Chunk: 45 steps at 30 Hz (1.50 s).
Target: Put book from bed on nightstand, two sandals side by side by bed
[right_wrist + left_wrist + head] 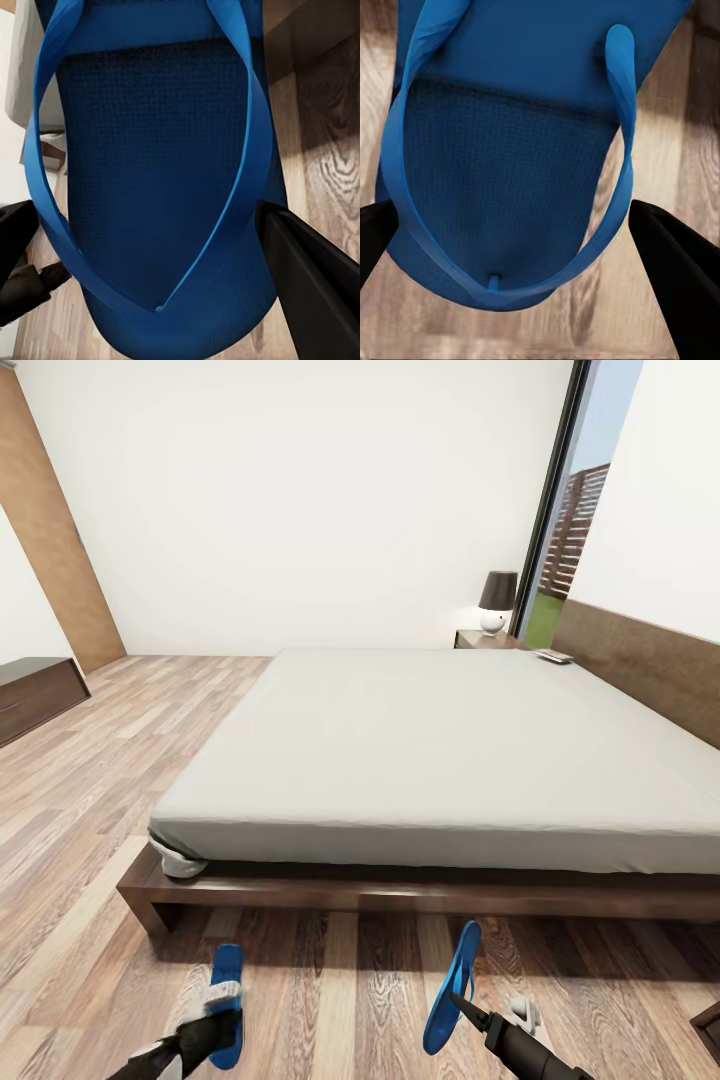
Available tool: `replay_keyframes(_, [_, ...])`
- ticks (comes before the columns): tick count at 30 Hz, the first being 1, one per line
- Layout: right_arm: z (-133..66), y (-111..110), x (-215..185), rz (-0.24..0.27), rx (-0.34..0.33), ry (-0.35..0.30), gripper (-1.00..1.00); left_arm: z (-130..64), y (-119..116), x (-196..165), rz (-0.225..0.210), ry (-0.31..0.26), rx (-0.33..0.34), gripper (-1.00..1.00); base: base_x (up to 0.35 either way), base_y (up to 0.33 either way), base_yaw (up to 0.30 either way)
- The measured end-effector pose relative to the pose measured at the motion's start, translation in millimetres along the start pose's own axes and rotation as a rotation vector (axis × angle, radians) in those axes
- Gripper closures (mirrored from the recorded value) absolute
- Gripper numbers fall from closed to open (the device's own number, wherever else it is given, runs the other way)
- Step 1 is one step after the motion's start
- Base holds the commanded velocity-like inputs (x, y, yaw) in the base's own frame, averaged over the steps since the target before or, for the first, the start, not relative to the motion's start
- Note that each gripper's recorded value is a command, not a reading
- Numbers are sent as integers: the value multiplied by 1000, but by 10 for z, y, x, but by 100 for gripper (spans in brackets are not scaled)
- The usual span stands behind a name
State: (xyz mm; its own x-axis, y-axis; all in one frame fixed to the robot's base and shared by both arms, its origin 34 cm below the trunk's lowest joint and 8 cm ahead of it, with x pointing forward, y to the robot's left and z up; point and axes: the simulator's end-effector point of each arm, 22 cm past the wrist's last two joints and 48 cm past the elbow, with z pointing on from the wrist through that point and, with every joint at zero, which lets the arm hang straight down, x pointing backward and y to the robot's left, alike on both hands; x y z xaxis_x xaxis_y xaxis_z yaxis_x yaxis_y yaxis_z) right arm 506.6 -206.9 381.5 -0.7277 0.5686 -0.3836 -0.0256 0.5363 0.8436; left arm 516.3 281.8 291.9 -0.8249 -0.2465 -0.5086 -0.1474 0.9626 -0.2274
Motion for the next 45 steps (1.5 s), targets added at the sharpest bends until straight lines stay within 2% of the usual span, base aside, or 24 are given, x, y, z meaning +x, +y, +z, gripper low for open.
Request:
replay_keyframes(3, [-3,-1,-7,-1,0,-1,100,0,107,-151,10,48,-57,100,0,0,0])
replay_keyframes(6, [-5,-1,-10,-1,-1,-1,100,-36,202,-336,55,77,-93,100,0,0,0])
replay_keyframes(9, [-5,2,-11,-1,-2,-1,100,-99,333,-417,116,134,-143,100,0,0,0])
replay_keyframes(10, [-5,4,-11,-1,-3,-1,100,-128,374,-462,124,150,-158,100,0,0,0])
replay_keyframes(13, [-7,2,-13,-1,-3,-1,100,-206,435,-501,108,225,-186,100,0,0,0])
replay_keyframes(15, [-11,-4,-16,-2,-1,-1,100,-258,408,-675,96,274,-198,100,0,0,0])
replay_keyframes(20, [-18,-15,-29,-1,3,-4,100,-420,459,-820,133,408,-261,100,0,0,0])
replay_keyframes(22, [-46,-44,-60,-3,9,-8,100,-440,462,-846,137,421,-268,100,0,0,0])
replay_keyframes(26, [-476,-430,-474,-49,97,-41,100,-447,444,-858,142,429,-270,100,0,0,0])
replay_keyframes(28, [-564,-497,-531,-63,113,-35,100,-446,437,-857,143,430,-269,100,0,0,0])
replay_keyframes(31, [-607,-569,-571,-69,141,-36,100,-435,402,-847,145,431,-264,100,0,0,0])
replay_keyframes(34, [-611,-696,-573,-75,203,-34,100,-425,372,-820,148,436,-260,100,0,0,0])
replay_keyframes(39, [-610,-717,-582,-79,214,-30,100,-401,252,-775,150,444,-242,100,0,0,0])
replay_keyframes(41, [-609,-664,-601,-84,189,-29,100,-393,213,-763,156,447,-239,100,0,0,0])
replay_keyframes(42, [-602,-574,-603,-86,146,-28,100,-390,199,-759,157,447,-237,100,0,0,0])
replay_keyframes(45, [-596,-92,-566,-88,-75,-17,100,-378,137,-746,159,449,-229,100,0,0,0])
